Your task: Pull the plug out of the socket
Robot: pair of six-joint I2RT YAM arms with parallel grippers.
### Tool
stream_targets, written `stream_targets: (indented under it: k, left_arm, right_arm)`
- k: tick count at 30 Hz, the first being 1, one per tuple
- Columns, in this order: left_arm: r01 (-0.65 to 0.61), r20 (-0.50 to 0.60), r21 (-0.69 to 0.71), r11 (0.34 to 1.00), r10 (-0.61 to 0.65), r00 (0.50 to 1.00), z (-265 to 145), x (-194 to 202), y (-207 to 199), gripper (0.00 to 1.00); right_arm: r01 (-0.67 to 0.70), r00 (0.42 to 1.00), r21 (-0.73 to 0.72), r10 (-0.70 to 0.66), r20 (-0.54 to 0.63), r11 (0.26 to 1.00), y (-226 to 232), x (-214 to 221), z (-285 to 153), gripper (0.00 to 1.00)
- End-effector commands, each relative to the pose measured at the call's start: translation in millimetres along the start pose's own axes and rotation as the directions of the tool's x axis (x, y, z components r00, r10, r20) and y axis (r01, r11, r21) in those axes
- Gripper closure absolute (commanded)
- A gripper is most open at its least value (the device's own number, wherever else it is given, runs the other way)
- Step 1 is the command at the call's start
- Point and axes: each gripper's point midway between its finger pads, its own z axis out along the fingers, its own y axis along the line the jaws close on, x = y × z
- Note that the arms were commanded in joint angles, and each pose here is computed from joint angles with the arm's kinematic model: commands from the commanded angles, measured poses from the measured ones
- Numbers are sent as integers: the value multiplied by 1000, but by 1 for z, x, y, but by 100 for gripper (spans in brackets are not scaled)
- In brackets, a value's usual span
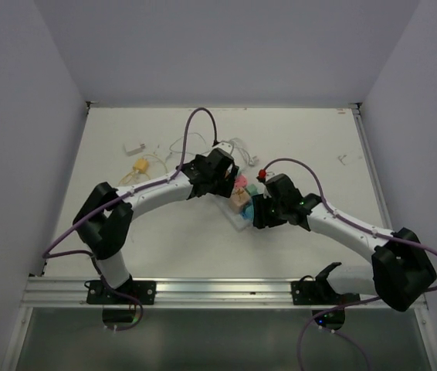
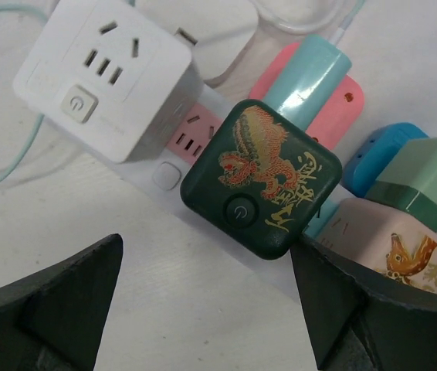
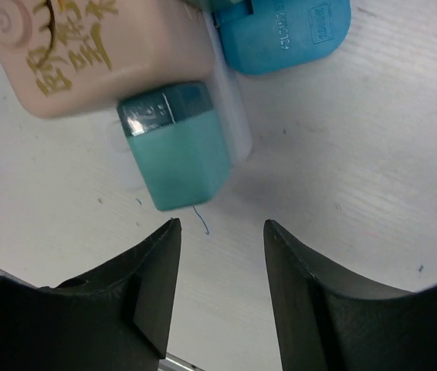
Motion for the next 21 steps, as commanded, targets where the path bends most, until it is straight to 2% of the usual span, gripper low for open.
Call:
stream_targets:
  k: [1,4,12,16,21]
  left_arm:
    - [59,68,-93,994,-53,996,-1,-26,43,8]
    - [62,79,-97,993,-54,995,-4,-33,49,7]
    - [152,102,62,986,-158,982,-34,-38,29,4]
    - [222,116,128,967,-237,965,-42,-40,20,4]
    - [271,76,126,954,-282,956,-30,-29,16,5]
  right_arm:
    - [64,992,-110,-52,114,992,34,-43,1,50]
    - [83,990,-108,-69,126,991,39,-53,9,50]
    - [105,982,-101,-87,165,989,37,-54,9,48]
    - [110,971,-106,-83,225,988,45,-60,6,44]
    - [74,943,-102,-36,332,992,57,-75,7,44]
